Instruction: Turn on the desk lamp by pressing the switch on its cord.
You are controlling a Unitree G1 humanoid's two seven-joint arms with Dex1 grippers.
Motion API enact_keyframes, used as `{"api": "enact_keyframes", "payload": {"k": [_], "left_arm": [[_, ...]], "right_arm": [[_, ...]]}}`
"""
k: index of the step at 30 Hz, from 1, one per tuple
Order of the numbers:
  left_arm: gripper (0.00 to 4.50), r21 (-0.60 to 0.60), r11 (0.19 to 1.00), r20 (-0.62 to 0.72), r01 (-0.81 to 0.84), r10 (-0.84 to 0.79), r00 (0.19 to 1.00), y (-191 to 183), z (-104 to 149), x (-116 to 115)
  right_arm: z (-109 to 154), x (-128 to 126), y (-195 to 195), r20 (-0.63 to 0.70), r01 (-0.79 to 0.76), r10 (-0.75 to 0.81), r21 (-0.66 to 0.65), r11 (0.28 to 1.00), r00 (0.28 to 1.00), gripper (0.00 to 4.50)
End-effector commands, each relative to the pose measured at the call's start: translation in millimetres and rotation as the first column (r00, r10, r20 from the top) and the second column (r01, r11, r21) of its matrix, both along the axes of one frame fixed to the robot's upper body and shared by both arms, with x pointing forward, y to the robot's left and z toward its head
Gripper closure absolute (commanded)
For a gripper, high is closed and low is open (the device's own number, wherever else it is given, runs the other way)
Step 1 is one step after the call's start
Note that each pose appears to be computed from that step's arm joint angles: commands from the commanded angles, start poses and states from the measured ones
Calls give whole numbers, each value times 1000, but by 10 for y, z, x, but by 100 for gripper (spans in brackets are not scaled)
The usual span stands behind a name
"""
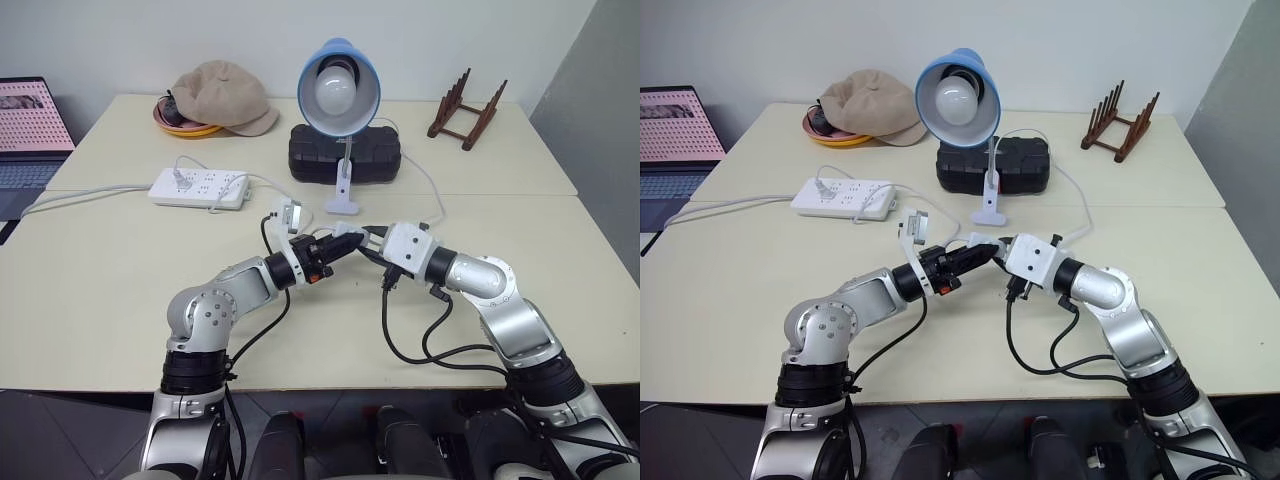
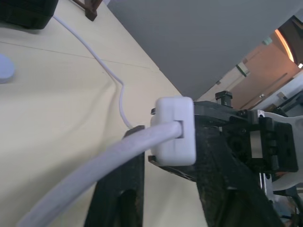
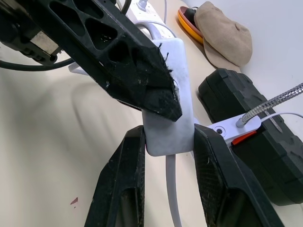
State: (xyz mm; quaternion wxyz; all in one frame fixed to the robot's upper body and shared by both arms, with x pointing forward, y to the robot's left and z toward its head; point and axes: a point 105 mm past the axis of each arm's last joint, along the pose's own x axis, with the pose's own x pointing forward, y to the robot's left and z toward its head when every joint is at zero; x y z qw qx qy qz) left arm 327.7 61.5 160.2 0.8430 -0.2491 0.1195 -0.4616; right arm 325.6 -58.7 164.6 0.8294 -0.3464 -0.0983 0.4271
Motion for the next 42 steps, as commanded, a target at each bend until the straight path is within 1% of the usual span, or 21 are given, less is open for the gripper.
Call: {"api": "enact_keyframes", "payload": {"k": [1, 9, 13, 16, 18, 19, 21, 39, 42], "left_arm": [[393, -12, 1000, 51, -14, 15, 999, 29, 121, -3], [394, -20, 1000, 48, -12, 13, 999, 30, 136, -22], [394, 15, 1000, 40, -16, 16, 999, 33, 96, -31], [394, -1, 1000, 54, -16, 16, 998, 33, 124, -37], [323, -10, 1000, 66, -1, 1, 998, 28, 151, -63], [310, 10, 1000, 60, -16, 15, 998, 36, 124, -46], [259, 26, 999, 53, -28, 26, 998, 44, 97, -34], [259, -1, 1000, 53, -31, 31, 998, 70, 127, -34], [312, -14, 1000, 52, -22, 23, 998, 61, 141, -49]], "right_arm": [[124, -63, 43, 56, -35, 35, 6, 999, 998, 342], [79, -37, 2, 37, -22, 22, 7, 1000, 999, 342], [72, -36, 2, 33, -23, 22, 8, 1000, 999, 342], [75, -37, 9, 34, -25, 25, 11, 1000, 999, 342], [75, -37, 11, 34, -26, 26, 11, 1000, 999, 342], [74, -39, 16, 33, -27, 27, 13, 1000, 999, 342], [70, -45, 22, 31, -29, 29, 15, 999, 999, 342], [49, -25, -7, 17, -18, 17, 22, 1000, 1000, 342], [45, -26, -11, 16, -18, 17, 22, 1000, 1000, 342]]}}
